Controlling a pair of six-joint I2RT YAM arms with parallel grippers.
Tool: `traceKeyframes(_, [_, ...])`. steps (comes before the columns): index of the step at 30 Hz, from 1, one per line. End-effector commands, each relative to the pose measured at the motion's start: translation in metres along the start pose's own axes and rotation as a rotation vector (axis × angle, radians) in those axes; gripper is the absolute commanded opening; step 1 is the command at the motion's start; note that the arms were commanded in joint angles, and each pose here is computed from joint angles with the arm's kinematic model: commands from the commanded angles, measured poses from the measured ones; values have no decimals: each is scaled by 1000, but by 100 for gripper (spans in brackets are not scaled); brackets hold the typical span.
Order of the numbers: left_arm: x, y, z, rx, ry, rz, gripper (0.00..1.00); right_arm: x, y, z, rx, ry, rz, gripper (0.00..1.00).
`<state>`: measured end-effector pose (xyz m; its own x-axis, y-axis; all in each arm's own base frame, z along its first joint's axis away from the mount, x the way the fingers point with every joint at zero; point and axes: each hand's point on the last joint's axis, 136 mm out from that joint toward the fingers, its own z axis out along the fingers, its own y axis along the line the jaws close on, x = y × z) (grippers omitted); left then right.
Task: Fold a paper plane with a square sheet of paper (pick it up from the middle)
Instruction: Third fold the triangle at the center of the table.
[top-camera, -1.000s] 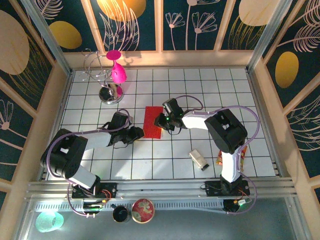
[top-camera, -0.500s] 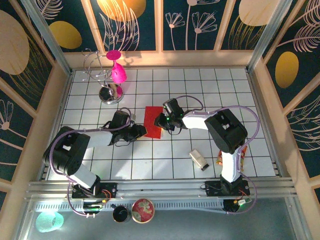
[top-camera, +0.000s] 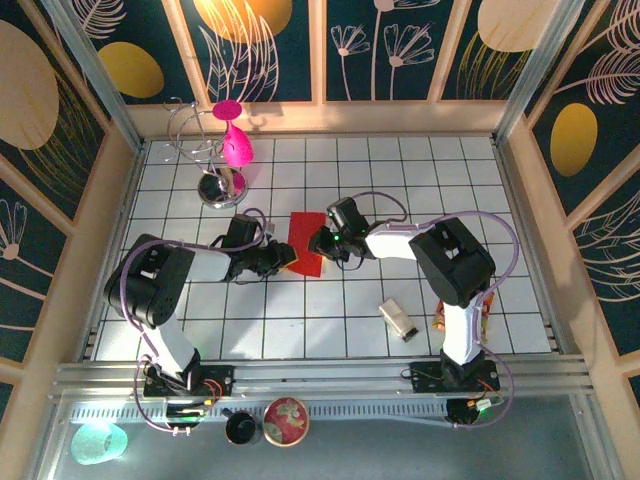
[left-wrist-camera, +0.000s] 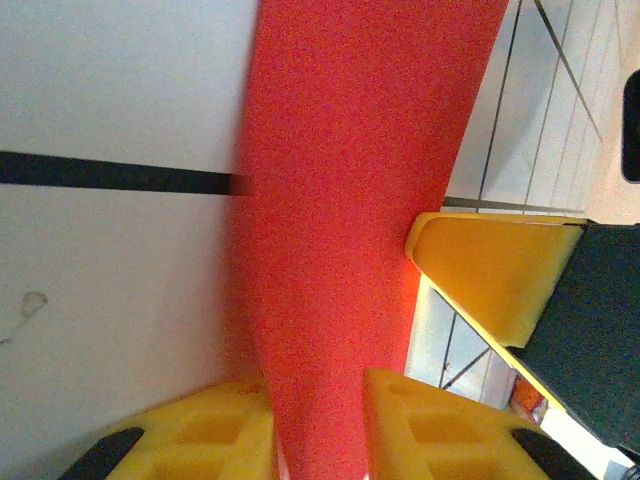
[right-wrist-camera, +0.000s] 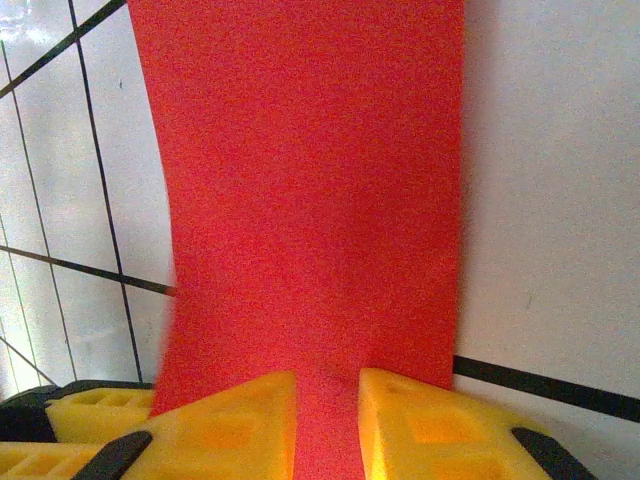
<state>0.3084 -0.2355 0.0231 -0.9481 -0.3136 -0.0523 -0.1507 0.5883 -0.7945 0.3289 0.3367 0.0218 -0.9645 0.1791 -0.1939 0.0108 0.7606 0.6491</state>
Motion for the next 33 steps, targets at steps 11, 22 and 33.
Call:
traceKeyframes(11, [-13,6,5,-8,37,33,22,14,-40,6,99,39,48,25])
traceKeyframes(22, [-26,14,10,-53,62,93,23,15,-41,4,103,36,33,25])
traceKeyframes(33, [-31,22,9,-76,79,110,23,13,-40,3,102,30,27,24])
